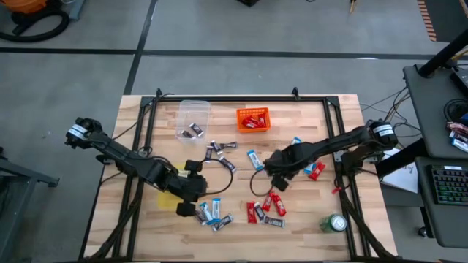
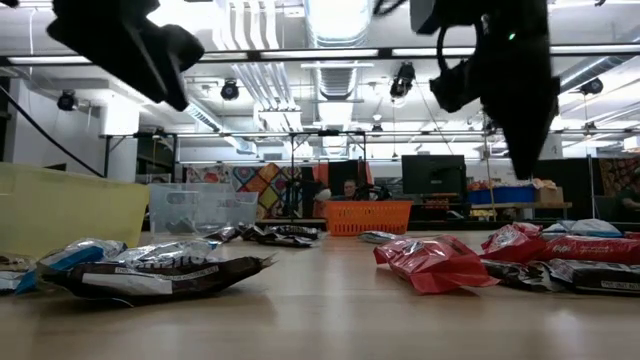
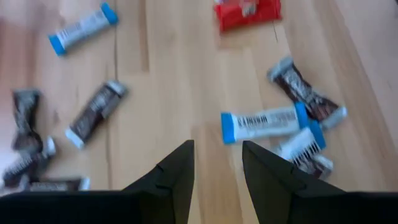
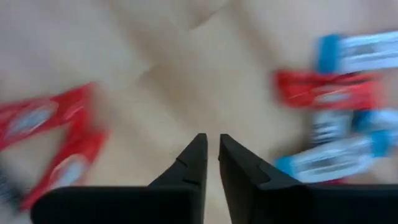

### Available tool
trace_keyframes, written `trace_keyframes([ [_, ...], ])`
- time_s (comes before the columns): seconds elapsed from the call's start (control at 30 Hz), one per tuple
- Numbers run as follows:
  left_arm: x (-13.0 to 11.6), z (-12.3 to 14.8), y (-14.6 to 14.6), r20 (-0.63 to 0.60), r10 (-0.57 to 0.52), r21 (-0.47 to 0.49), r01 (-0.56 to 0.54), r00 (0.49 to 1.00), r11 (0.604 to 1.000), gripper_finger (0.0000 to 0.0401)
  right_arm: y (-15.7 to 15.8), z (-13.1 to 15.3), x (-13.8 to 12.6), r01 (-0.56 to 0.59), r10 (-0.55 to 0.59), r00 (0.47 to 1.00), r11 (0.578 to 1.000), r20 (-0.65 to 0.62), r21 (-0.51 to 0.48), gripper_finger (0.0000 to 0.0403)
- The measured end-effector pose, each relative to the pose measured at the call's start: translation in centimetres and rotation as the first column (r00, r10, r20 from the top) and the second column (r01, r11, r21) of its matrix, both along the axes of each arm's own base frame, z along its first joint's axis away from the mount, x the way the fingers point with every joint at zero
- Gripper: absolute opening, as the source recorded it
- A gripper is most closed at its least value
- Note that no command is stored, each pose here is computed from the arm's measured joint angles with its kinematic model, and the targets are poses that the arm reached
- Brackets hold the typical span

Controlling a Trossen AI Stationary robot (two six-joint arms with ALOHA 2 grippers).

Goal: Sort candy
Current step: Put the bottom center red candy into the orange basket

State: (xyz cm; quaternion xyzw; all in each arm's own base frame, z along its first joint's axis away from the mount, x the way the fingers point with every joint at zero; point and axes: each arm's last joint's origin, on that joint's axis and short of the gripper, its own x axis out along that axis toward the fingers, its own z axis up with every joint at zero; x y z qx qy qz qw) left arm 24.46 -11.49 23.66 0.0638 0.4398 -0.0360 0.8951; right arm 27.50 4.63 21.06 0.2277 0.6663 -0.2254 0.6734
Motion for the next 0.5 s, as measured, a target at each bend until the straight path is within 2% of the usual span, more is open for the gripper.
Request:
trace_keyframes([
  [0.1, 0.2, -0.1, -0.1, 0.046, -0.007, 0.009, 0.007, 0.999, 1.000, 0.0118, 1.6, 0.1, 0.4, -0.008, 0.002, 0.999, 0.990, 0.046, 0.139, 0.0063],
  [0.23, 0.4, -0.3, -0.1, 0.071, -0.006, -0.003, 0.007, 0.997, 1.000, 0.0118, 3.9, 0.2, 0.7, 0.058, -0.079, 0.995, 0.959, 0.065, 0.279, 0.0106],
  [0.37, 0.3, -0.4, -0.2, 0.070, -0.008, -0.003, 0.009, 0.997, 1.000, 0.0118, 6.1, -0.1, 0.5, 0.148, -0.168, 0.985, 0.940, 0.040, 0.308, 0.0145],
  [0.5, 0.3, -0.4, -0.2, 0.069, -0.024, 0.010, 0.023, 0.997, 1.000, 0.0118, 7.6, -0.9, 0.2, 0.224, -0.232, 0.973, 0.932, -0.004, 0.284, 0.0170],
])
